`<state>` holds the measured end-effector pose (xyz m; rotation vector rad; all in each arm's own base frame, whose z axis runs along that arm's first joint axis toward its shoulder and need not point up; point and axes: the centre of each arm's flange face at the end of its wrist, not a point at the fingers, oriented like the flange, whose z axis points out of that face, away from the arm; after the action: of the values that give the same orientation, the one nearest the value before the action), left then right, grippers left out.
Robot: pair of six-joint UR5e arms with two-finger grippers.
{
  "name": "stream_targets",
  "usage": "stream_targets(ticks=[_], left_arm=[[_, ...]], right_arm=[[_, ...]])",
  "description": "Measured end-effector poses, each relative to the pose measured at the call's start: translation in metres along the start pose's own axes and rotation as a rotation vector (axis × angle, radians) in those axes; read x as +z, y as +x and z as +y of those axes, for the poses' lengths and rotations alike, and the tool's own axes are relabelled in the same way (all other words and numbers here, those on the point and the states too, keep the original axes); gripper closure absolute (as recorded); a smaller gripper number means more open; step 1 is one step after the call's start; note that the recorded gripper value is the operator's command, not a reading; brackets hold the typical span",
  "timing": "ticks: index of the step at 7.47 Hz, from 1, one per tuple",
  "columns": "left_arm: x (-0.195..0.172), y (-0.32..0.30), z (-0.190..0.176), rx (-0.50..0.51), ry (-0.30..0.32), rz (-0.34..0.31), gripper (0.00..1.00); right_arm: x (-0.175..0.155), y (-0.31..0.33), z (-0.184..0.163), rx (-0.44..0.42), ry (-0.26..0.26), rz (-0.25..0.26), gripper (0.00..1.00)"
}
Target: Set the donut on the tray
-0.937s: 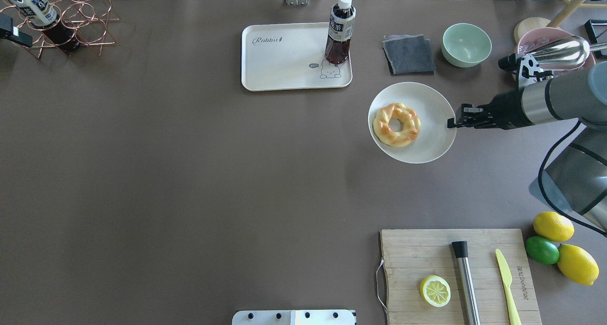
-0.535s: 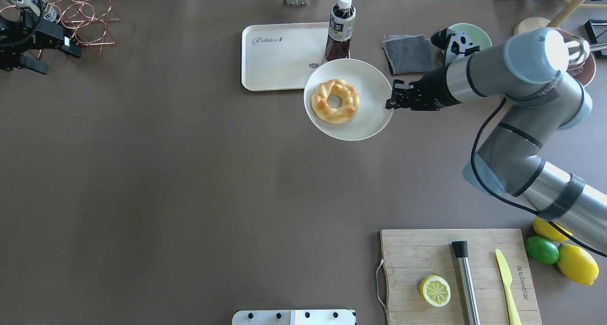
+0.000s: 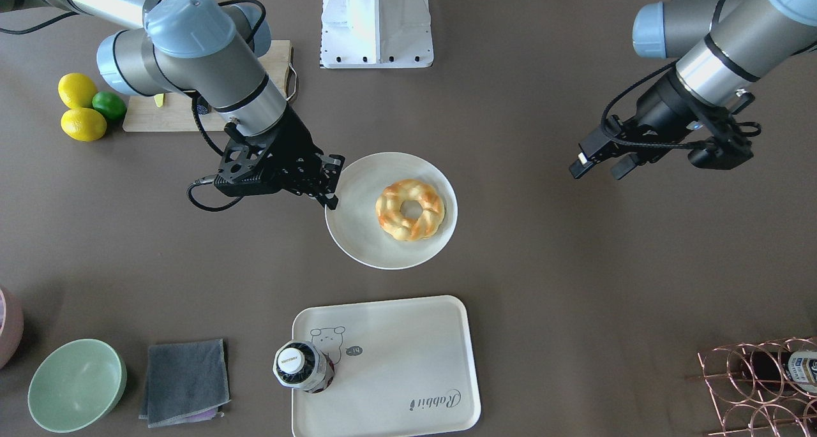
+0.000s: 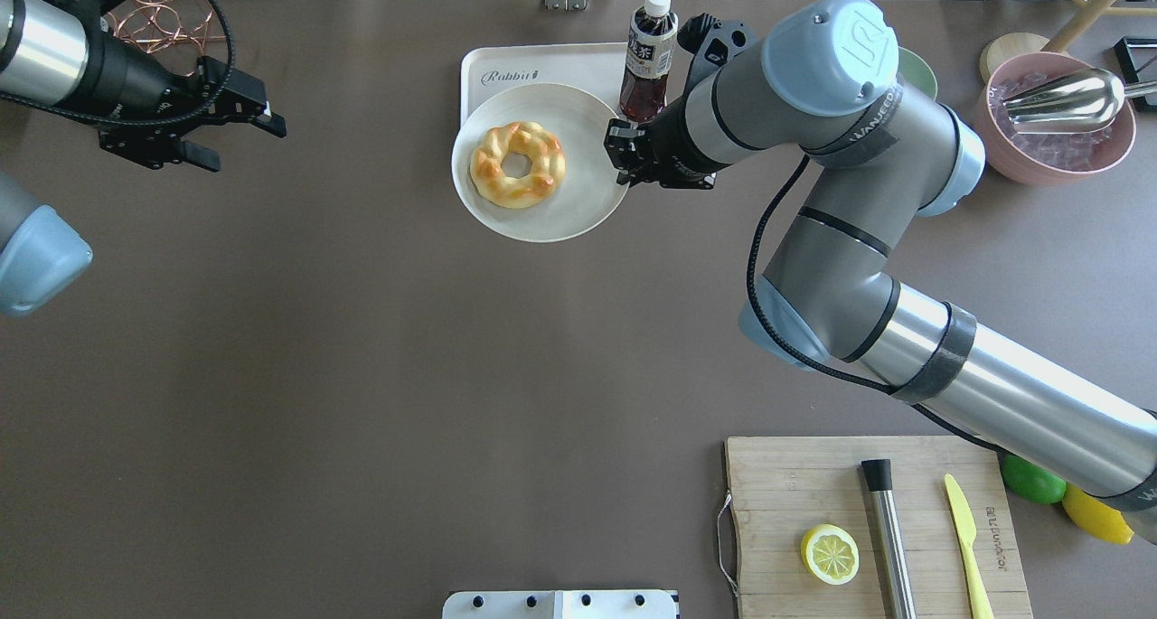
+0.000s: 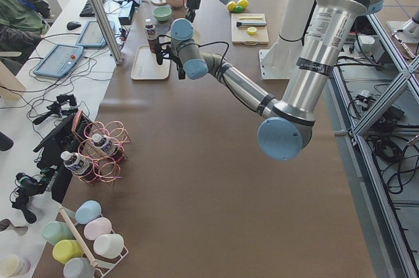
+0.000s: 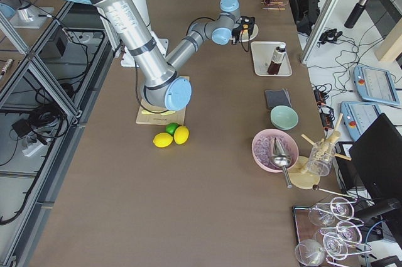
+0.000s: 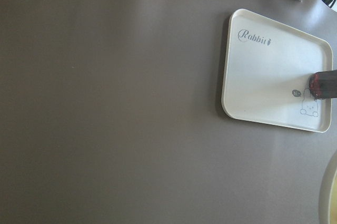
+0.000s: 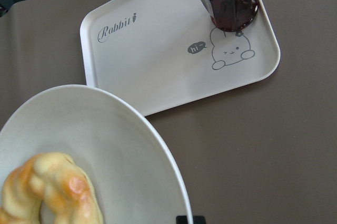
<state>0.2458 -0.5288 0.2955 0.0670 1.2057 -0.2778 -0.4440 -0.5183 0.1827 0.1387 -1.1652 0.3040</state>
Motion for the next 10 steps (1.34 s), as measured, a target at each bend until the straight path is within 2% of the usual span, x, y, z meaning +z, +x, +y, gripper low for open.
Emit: stream_targets(ticks=[3,4,5,7,9,10], left_arm=[[0.037,0.052,0.033,-0.036,0.018,0.018,0.12],[0.046,0.062,0.041,-0.042,0.027,0.021,0.21],[0.054,0.068,0.047,-0.042,0.039,0.02,0.25],[0.06,0.075,0.054,-0.037,0.042,0.023,0.4],[0.062,0.081,0.058,-0.029,0.037,0.029,0.66],[0.062,0.082,0.058,-0.028,0.036,0.03,0.74]], right_arm=[[0.006,-0.042,0.007,0.009,0.007,0.026,1.0],[0.008,-0.053,0.01,0.037,0.011,0.021,1.0],[0.009,-0.064,0.015,0.057,0.011,0.013,1.0],[0.006,-0.081,0.02,0.07,0.013,0.009,1.0],[0.005,-0.092,0.023,0.072,0.011,0.015,1.0],[0.005,-0.093,0.025,0.072,0.01,0.017,1.0]])
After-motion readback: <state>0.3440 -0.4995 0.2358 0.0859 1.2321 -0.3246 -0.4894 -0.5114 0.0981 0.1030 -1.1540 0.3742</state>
